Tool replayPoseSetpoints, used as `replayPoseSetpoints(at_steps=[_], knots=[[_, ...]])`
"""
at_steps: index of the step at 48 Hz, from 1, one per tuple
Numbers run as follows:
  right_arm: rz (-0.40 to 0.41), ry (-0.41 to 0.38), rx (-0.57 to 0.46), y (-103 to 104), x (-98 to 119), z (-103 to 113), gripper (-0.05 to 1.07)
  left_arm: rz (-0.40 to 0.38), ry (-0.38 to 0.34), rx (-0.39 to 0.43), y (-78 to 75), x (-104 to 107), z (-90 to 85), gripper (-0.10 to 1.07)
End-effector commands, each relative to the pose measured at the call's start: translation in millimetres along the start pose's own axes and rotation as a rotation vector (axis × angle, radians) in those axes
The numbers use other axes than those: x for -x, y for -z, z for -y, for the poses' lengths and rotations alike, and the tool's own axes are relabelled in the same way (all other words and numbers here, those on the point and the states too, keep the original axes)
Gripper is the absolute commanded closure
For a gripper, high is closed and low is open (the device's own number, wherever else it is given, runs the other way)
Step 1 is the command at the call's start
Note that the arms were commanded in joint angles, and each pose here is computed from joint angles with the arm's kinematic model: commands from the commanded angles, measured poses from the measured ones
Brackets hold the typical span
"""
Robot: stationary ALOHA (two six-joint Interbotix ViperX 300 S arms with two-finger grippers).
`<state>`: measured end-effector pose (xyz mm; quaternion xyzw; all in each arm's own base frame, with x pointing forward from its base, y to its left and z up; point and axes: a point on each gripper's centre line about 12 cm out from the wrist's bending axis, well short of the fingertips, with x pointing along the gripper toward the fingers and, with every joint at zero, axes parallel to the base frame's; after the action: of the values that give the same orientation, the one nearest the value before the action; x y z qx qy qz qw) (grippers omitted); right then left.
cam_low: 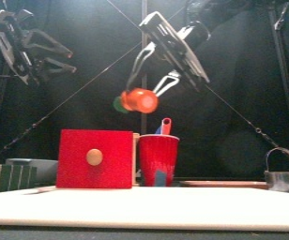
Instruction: Put carrot into drawer
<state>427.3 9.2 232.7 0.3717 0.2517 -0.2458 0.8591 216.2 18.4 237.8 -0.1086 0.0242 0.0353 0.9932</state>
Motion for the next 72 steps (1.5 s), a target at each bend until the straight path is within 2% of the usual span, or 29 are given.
replayPoseSetpoints(at_steps=[1, 7, 15, 26, 40, 72], knots=[[0.051, -0.074, 0.01, -24.2, -0.6, -12.4, 0.38, 0.015, -0.003, 0.01, -3.8, -1.1, -0.3, 0.17], [0.052, -0.094, 0.03, -30.7, -21.8, -8.2, 0.38, 0.01, -0.007, 0.016, -1.5, -0.4, -1.1, 0.17], [0.064, -0.067, 0.089, -34.1, -39.8, 3.4, 0.38, 0.006, -0.01, 0.016, 0.2, 0.2, -1.8, 0.17], [0.077, -0.068, 0.139, -35.6, -41.8, 4.8, 0.34, 0.004, -0.009, 0.014, 0.8, 0.4, -1.6, 0.17], [0.051, -0.084, 0.19, -23.8, -50.0, 6.5, 0.24, 0.006, -0.008, 0.016, 0.6, 0.4, -1.6, 0.17], [0.035, -0.079, 0.227, -15.0, -51.1, 11.7, 0.22, 0.005, -0.012, 0.026, 0.7, 0.4, -2.0, 0.17]])
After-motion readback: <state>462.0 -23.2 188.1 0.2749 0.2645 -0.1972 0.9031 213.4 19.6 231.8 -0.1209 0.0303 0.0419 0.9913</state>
